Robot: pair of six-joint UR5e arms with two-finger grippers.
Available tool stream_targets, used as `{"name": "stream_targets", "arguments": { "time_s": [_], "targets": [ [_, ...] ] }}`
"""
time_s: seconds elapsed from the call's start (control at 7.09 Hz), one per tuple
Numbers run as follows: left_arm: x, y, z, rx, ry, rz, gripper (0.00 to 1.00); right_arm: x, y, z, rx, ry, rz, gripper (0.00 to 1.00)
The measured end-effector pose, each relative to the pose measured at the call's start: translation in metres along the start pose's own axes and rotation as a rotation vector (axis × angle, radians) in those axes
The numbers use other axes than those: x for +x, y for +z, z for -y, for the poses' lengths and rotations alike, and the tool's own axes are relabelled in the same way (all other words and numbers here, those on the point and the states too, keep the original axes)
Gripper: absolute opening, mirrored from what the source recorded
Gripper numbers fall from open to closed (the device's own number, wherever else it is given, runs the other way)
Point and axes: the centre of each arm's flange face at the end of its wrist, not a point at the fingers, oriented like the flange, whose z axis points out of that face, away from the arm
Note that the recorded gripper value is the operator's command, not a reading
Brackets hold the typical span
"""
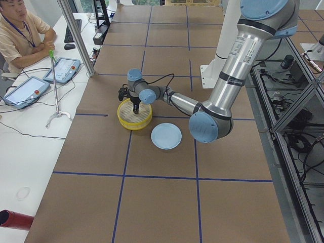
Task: Place bun in steamer
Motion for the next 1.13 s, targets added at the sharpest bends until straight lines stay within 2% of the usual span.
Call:
{"name": "stream_targets", "arguments": {
  "time_s": [0.14,0.28,0.42,0.56,0.85,1.13],
  "targets": [
    [0.002,0.003,-0.003,-0.005,0.000,0.000,0.60,0.000,0.000,0.000,0.000,0.000,0.000,1.00],
    [0.001,0.004,-0.005,-0.008,0.000,0.003,0.67,0.000,0.000,0.000,0.000,0.000,0.000,1.00],
    [-0.001,0.005,-0.006,-0.008,0.000,0.005,0.87,0.000,0.000,0.000,0.000,0.000,0.000,1.00],
    [-0.001,0.004,-0.006,-0.005,0.003,0.007,1.00,0.000,0.000,0.000,0.000,0.000,0.000,1.00],
    [0.000,-0.015,-0.004,0.022,0.011,-0.006,1.00,0.000,0.000,0.000,0.000,0.000,0.000,1.00],
    [-0.010,-0.073,0.017,0.094,-0.012,-0.022,1.00,0.000,0.000,0.000,0.000,0.000,0.000,1.00]
  ]
}}
